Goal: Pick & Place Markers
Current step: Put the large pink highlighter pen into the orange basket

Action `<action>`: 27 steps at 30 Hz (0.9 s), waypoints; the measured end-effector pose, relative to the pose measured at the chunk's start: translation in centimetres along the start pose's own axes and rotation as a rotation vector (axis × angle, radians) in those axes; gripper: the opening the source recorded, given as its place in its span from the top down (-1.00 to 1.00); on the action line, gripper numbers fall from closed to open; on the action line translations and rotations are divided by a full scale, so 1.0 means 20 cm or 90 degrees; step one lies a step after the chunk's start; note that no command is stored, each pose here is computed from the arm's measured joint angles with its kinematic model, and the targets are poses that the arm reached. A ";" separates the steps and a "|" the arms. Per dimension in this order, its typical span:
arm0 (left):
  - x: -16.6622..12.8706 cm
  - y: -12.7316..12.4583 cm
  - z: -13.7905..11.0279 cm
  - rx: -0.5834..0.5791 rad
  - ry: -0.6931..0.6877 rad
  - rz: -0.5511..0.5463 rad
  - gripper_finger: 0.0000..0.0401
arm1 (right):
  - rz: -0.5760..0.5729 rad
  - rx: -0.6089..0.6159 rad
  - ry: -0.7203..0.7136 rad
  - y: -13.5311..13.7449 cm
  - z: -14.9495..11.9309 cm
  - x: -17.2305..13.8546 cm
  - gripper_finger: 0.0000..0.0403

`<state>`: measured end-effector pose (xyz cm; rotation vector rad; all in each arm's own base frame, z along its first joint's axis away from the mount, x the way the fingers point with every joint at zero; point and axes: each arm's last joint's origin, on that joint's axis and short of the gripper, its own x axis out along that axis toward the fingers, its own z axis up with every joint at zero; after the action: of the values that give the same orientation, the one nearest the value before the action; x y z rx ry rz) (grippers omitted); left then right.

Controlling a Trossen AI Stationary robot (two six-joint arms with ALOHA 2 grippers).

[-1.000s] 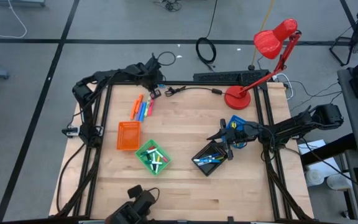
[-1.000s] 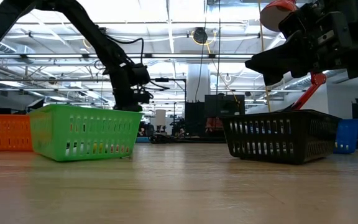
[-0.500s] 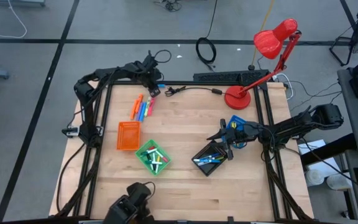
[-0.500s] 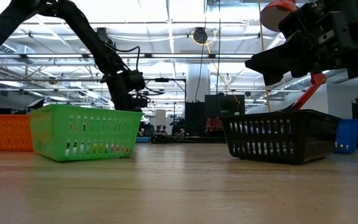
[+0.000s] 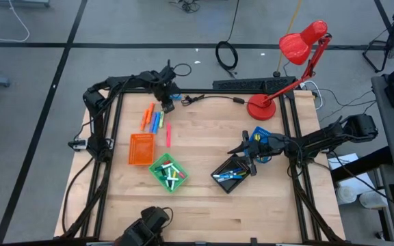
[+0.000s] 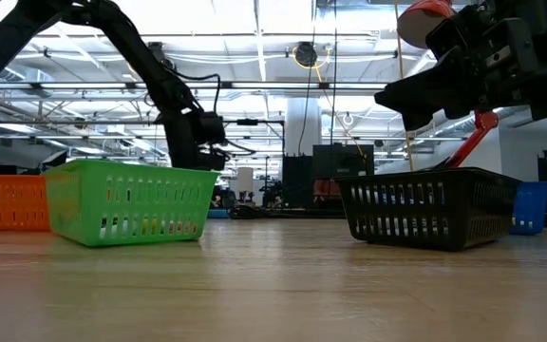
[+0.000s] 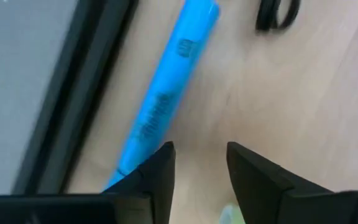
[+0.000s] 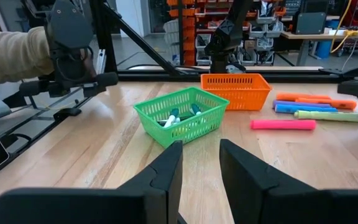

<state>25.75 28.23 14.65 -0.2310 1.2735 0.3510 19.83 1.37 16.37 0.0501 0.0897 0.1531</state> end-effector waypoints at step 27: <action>-0.19 -0.63 0.07 0.165 0.065 -0.145 0.43 | 0.000 0.000 0.001 0.00 0.00 0.00 0.54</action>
<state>30.82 16.58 18.45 -0.1726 1.3625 -0.0223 19.82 1.37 16.37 0.0499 0.0906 0.1532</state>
